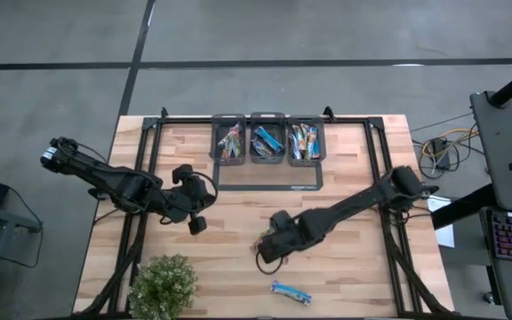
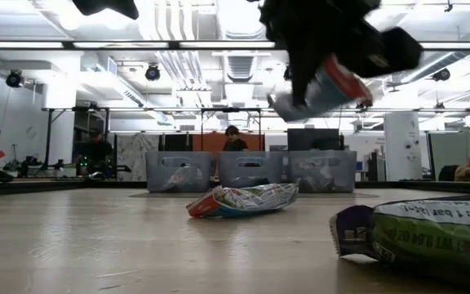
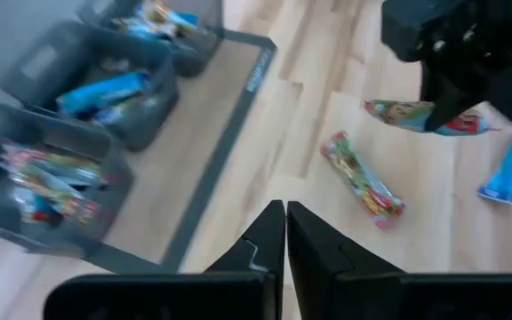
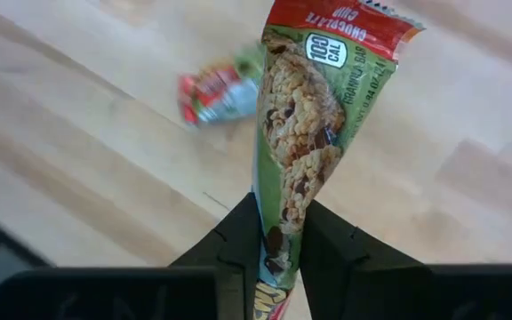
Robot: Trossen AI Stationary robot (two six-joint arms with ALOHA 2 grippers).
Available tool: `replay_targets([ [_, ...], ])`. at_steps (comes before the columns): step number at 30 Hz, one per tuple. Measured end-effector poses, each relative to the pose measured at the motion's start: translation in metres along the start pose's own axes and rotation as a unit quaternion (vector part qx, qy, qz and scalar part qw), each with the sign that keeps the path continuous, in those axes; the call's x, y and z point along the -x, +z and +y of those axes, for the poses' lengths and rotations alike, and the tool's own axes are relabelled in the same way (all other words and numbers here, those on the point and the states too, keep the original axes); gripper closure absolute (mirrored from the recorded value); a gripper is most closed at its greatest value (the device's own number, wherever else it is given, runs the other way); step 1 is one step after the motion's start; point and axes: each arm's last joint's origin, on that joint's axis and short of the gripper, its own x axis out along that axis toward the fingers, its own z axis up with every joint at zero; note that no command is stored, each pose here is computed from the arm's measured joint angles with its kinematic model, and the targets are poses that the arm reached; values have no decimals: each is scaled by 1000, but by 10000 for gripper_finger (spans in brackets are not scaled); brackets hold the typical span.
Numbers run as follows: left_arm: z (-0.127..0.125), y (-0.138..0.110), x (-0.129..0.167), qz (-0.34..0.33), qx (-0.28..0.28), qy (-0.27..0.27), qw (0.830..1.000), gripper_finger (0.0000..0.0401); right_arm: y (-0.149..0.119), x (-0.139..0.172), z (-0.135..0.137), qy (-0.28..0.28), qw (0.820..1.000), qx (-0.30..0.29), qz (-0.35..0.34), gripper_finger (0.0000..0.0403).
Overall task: Pick and place Granola Bars by type
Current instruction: Put the red granola bar into the left black bin
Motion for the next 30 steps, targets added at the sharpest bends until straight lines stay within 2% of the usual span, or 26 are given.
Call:
replay_targets([
  [6, 9, 3, 14, -29, -21, 5, 999, 401, 33, 29, -5, 35, 999, 31, -18, 347],
  [12, 21, -4, 24, -54, -5, -6, 998, 401, 76, 50, -15, 61, 996, 52, -49, 347],
  [18, 30, -25, 19, -91, 21, -23, 995, 401, 127, 62, -24, 84, 990, 71, -93, 346],
  [22, 35, -36, 15, -93, 37, -25, 995, 401, 161, 70, -28, 125, 982, 69, -120, 346],
  [27, 37, -40, 15, -98, 55, -29, 993, 401, 202, 84, -37, 169, 972, 61, -154, 346],
  [30, 37, -40, 14, -97, 56, -29, 993, 401, 221, 92, -43, 175, 968, 57, -172, 346],
])
